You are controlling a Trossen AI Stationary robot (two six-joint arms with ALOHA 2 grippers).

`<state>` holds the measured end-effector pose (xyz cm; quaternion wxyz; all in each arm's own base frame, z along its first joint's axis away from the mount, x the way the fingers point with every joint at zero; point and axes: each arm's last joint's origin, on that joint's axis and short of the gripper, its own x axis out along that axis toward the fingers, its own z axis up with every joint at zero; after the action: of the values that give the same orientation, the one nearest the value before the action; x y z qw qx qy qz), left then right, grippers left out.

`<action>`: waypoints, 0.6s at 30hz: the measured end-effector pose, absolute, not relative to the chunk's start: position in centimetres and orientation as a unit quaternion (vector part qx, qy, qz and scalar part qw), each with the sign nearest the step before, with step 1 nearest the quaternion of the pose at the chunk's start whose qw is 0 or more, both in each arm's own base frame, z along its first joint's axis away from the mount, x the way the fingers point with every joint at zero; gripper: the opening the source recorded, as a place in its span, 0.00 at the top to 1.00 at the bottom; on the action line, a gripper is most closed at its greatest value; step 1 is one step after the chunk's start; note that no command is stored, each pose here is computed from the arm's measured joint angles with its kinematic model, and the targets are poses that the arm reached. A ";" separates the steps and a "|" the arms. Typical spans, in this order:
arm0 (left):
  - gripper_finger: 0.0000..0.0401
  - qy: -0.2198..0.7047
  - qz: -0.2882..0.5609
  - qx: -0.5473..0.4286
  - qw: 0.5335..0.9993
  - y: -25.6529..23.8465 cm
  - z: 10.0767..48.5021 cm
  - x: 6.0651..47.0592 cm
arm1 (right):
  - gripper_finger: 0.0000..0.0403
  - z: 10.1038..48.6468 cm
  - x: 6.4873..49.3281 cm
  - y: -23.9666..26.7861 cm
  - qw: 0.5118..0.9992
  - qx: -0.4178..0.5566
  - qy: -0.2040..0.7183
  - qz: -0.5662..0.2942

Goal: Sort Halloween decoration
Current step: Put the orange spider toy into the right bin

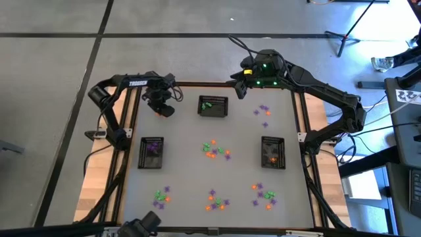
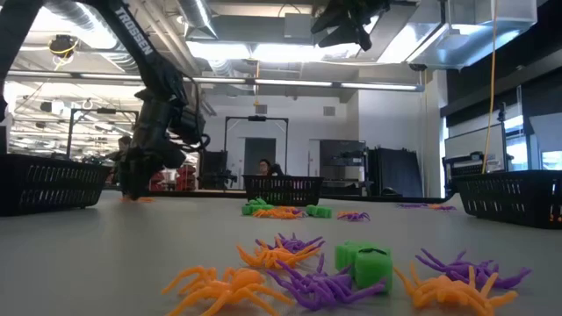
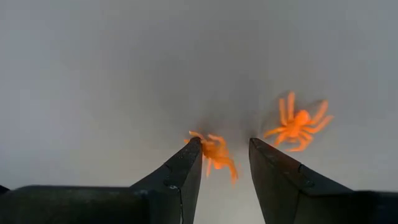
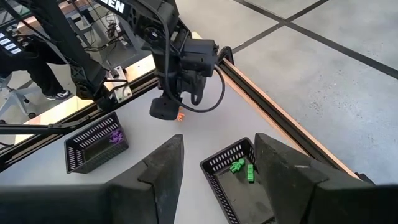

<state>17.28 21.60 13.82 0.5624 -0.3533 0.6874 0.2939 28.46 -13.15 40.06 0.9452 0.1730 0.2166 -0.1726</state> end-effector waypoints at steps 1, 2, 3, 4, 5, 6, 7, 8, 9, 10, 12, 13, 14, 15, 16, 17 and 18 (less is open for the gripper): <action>0.69 0.689 0.293 -0.355 0.560 21.6 13.7 17.3 | 0.52 40.1 28.5 -13.1 0.945 0.173 0.217 -0.173; 0.69 0.690 0.295 -0.356 0.557 21.6 13.6 17.3 | 0.52 40.1 28.5 -13.1 0.945 0.173 0.217 -0.173; 0.69 0.692 0.297 -0.355 0.554 21.6 13.5 17.4 | 0.52 40.1 28.5 -13.1 0.945 0.173 0.217 -0.173; 0.69 0.694 0.299 -0.352 0.553 21.6 13.5 17.5 | 0.52 40.1 28.5 -13.1 0.945 0.173 0.216 -0.173; 0.69 0.696 0.303 -0.347 0.552 21.6 13.5 17.5 | 0.52 40.1 28.5 -13.1 0.945 0.173 0.217 -0.173; 0.70 0.696 0.304 -0.343 0.553 21.6 13.5 17.5 | 0.52 40.1 28.5 -13.1 0.945 0.173 0.216 -0.173; 0.71 0.697 0.304 -0.340 0.554 21.6 13.4 17.6 | 0.52 40.1 28.5 -13.1 0.945 0.172 0.216 -0.173; 0.73 0.697 0.304 -0.339 0.554 21.5 13.4 17.6 | 0.52 40.1 28.5 -13.1 0.945 0.172 0.217 -0.172; 0.75 0.698 0.304 -0.339 0.554 21.5 13.4 17.6 | 0.52 40.1 28.5 -13.1 0.945 0.172 0.217 -0.172; 0.77 0.698 0.303 -0.339 0.554 21.5 13.4 17.6 | 0.52 40.1 28.5 -13.1 0.945 0.172 0.217 -0.172; 0.83 0.698 0.303 -0.338 0.554 21.5 13.4 17.6 | 0.52 40.1 28.5 -13.1 0.945 0.172 0.217 -0.172; 0.86 0.698 0.304 -0.338 0.554 21.5 13.5 17.6 | 0.52 40.1 28.5 -13.1 0.945 0.172 0.217 -0.172; 0.89 0.698 0.302 -0.336 0.555 21.5 13.5 17.5 | 0.52 40.1 28.5 -13.1 0.945 0.172 0.217 -0.172; 0.93 0.699 0.300 -0.332 0.558 21.5 13.6 17.5 | 0.52 40.1 28.5 -13.1 0.945 0.172 0.217 -0.172; 0.96 0.700 0.300 -0.328 0.559 21.5 13.7 17.5 | 0.52 40.1 28.5 -13.1 0.945 0.171 0.217 -0.172; 0.98 0.699 0.301 -0.326 0.561 21.5 13.8 17.5 | 0.52 40.1 28.5 -13.1 0.946 0.171 0.217 -0.172; 0.98 0.698 0.304 -0.322 0.562 21.5 13.9 17.5 | 0.52 40.1 28.5 -13.1 0.946 0.171 0.217 -0.172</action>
<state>17.45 21.51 13.94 0.5620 -0.3221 0.6984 0.3043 28.47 -13.15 40.06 0.9456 0.1711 0.2166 -0.1722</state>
